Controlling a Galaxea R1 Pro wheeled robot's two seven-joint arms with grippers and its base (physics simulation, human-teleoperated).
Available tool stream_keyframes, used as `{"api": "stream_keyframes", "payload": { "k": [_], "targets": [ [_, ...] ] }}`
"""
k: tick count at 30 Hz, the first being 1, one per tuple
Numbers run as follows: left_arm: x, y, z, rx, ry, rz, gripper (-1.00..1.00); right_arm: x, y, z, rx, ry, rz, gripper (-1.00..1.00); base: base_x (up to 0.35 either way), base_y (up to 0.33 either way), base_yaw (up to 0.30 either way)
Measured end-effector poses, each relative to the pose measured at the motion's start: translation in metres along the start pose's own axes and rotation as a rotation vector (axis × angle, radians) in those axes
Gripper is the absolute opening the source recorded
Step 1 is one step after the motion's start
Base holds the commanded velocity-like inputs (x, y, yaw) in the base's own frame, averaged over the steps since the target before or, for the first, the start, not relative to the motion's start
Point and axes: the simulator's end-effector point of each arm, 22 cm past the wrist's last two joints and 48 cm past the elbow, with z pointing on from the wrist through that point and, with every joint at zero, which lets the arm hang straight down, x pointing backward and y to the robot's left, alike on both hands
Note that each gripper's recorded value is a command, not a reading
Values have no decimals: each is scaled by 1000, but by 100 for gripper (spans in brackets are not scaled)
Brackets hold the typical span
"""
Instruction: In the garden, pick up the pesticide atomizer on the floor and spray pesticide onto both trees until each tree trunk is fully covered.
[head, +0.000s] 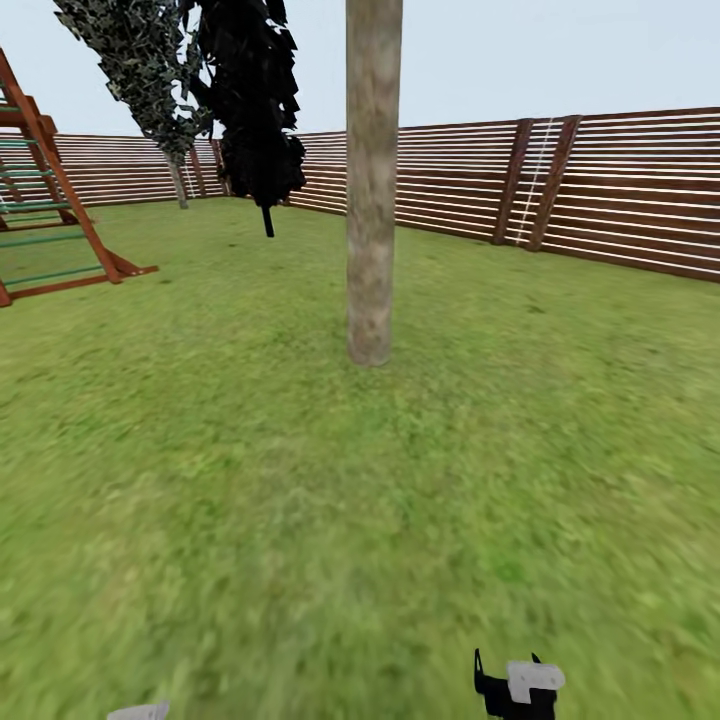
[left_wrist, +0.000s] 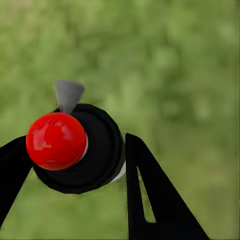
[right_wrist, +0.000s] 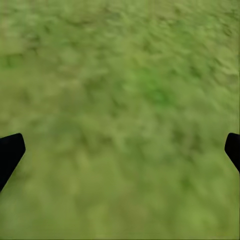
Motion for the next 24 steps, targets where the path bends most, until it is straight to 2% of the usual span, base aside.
{"api": "stream_keyframes", "payload": {
  "k": [24],
  "targets": [
    [0, 0, 0, 0, 0, 0, -100, 0, 0, 0, 0, 0, 0, 100, 339, 0, 0]
  ]
}}
